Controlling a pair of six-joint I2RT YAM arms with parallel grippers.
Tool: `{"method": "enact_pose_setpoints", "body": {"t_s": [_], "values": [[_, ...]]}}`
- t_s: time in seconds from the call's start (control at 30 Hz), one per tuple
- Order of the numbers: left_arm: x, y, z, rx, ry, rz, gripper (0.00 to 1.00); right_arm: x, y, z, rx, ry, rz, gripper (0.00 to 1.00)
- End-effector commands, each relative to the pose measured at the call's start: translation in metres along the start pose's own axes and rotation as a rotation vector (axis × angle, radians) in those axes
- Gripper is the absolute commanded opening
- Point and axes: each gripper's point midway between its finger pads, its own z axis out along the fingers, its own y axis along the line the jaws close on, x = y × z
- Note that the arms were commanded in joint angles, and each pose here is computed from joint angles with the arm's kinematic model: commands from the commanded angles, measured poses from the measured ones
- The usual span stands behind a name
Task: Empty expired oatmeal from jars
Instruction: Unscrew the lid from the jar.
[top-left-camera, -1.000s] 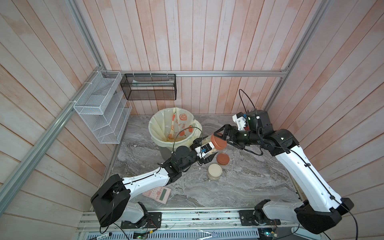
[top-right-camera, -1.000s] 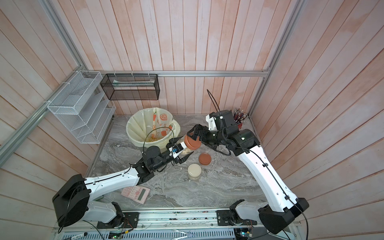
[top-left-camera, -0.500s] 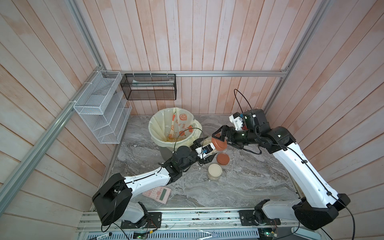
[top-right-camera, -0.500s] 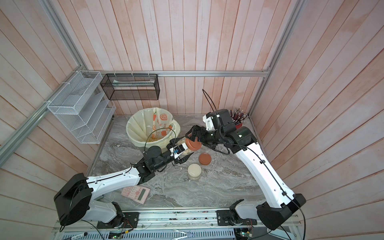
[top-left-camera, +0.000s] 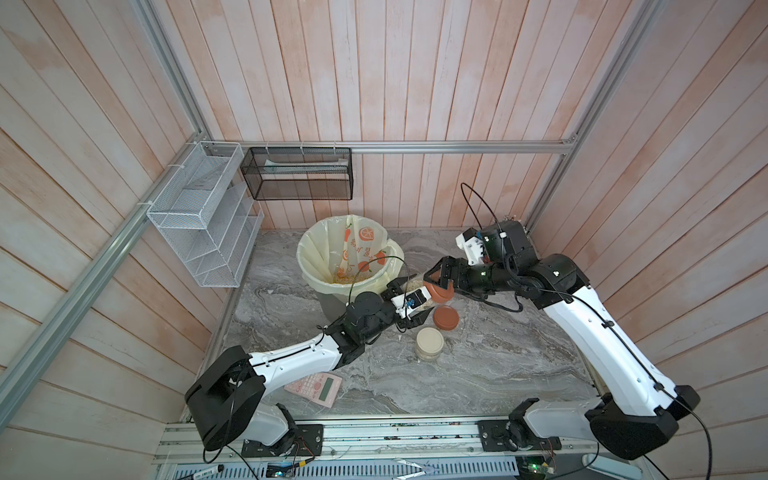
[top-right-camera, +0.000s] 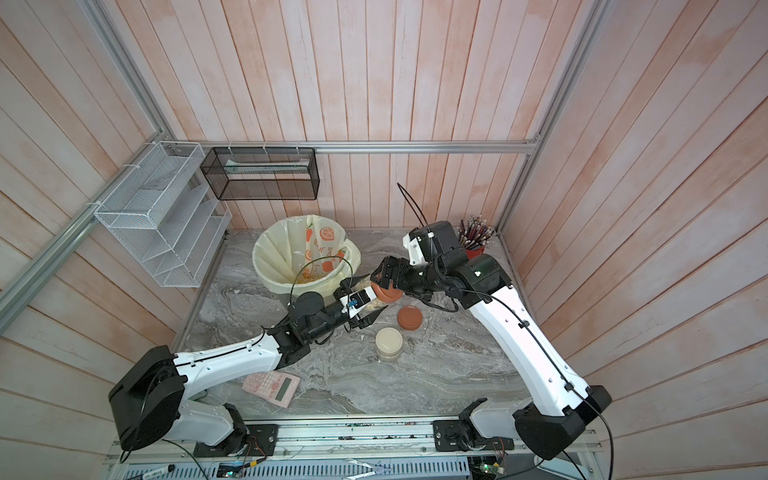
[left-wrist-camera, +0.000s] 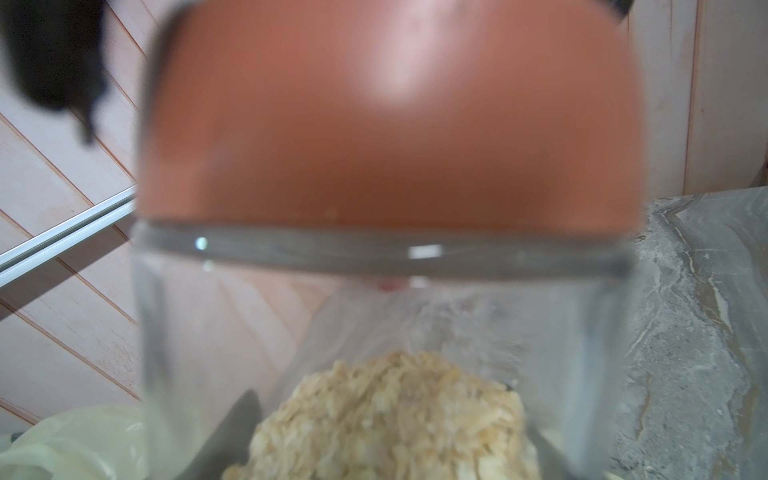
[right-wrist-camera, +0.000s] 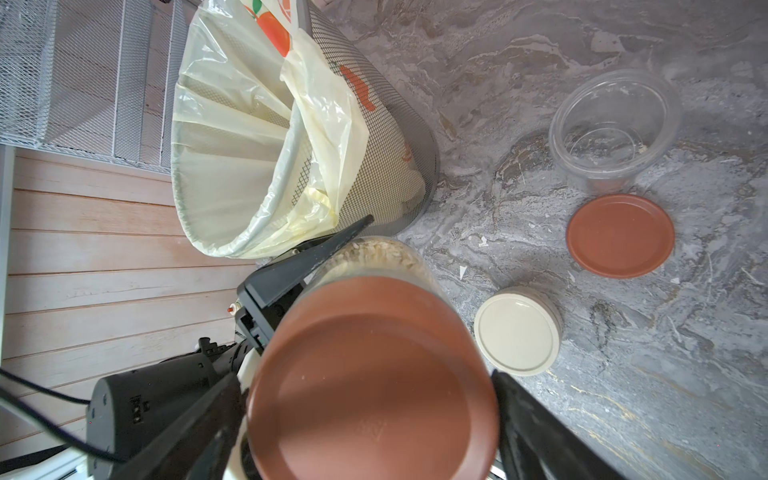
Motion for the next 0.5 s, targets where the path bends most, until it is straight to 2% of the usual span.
{"method": "enact_pose_setpoints", "body": {"t_s": [0.0, 0.1, 0.23, 0.33, 0.47], "values": [[-0.040, 0.021, 0.000, -0.067, -0.109, 0.013, 0.21, 0.004, 0.000, -0.003, 0.021, 0.011, -0.025, 0.92], [-0.041, 0.022, 0.000, -0.066, -0.113, 0.007, 0.21, 0.006, -0.001, -0.001, 0.027, 0.020, -0.032, 0.88], [-0.044, 0.017, -0.001, -0.033, -0.124, -0.022, 0.21, 0.007, 0.000, -0.002, 0.022, 0.013, -0.060, 0.75], [-0.051, 0.012, -0.007, 0.023, -0.156, -0.082, 0.20, 0.006, 0.012, -0.004, -0.043, -0.009, -0.163, 0.69], [-0.064, 0.008, -0.021, 0.121, -0.236, -0.208, 0.20, 0.013, 0.013, -0.001, -0.085, -0.021, -0.347, 0.56]]}}
